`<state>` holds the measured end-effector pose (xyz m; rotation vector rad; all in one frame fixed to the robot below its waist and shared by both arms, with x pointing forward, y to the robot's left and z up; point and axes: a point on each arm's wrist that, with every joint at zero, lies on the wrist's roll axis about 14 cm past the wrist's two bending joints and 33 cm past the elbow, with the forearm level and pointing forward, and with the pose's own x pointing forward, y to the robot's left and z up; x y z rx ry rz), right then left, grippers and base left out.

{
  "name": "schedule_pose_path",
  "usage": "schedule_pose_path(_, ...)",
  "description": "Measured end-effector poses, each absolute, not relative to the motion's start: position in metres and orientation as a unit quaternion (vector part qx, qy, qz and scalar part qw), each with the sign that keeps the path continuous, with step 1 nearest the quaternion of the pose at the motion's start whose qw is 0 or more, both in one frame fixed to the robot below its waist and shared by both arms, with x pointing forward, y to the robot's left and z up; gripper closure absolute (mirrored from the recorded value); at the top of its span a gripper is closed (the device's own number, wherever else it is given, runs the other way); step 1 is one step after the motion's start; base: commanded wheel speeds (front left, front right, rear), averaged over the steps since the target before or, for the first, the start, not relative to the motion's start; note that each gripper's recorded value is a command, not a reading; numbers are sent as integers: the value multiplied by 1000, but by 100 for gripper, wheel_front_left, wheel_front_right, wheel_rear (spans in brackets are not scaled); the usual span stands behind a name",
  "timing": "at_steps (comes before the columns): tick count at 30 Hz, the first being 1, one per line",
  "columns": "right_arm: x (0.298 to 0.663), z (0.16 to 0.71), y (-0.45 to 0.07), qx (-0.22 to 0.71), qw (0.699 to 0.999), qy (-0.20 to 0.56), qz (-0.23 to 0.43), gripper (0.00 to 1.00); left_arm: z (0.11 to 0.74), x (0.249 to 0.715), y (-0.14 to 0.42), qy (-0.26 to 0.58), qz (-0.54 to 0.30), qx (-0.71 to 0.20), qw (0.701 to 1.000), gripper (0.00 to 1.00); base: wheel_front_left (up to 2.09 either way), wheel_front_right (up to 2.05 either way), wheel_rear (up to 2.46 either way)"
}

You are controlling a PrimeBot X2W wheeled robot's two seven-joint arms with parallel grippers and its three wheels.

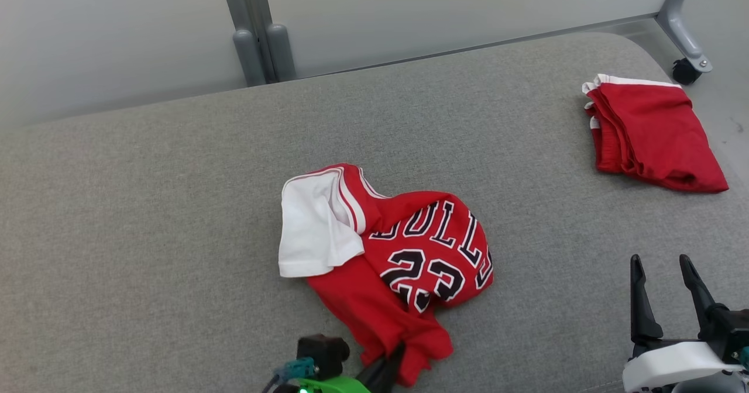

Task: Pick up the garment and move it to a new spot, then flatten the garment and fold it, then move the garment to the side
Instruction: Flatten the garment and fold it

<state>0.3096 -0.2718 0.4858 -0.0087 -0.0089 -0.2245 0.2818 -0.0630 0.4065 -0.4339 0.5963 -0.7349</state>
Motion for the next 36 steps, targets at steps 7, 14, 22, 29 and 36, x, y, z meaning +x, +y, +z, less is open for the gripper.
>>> schedule_pose_path(7, 309, 485, -271, 1, 994, -5, -110, 0, 479, 344, -27, 192, -314, -255, 894, 100, 0, 0, 0)
schedule_pose_path(14, 316, 482, -261, 3, 995, 0, -96, 0, 550, 395, 35, 159, -317, -297, 887, 100, 0, 0, 0)
schedule_pose_path(22, 323, 479, -263, 4, 995, 4, -98, 0, 515, 469, 127, 199, -148, -294, 923, 100, 0, 0, 0)
schedule_pose_path(29, 316, 465, -274, 12, 992, 28, -120, 0, 446, 488, 195, 198, -4, -164, 966, 0, 0, 0, 0)
schedule_pose_path(36, 311, 459, -280, 15, 991, 39, -131, 0, 452, 491, 229, 139, 35, -49, 988, 0, 0, 0, 0)
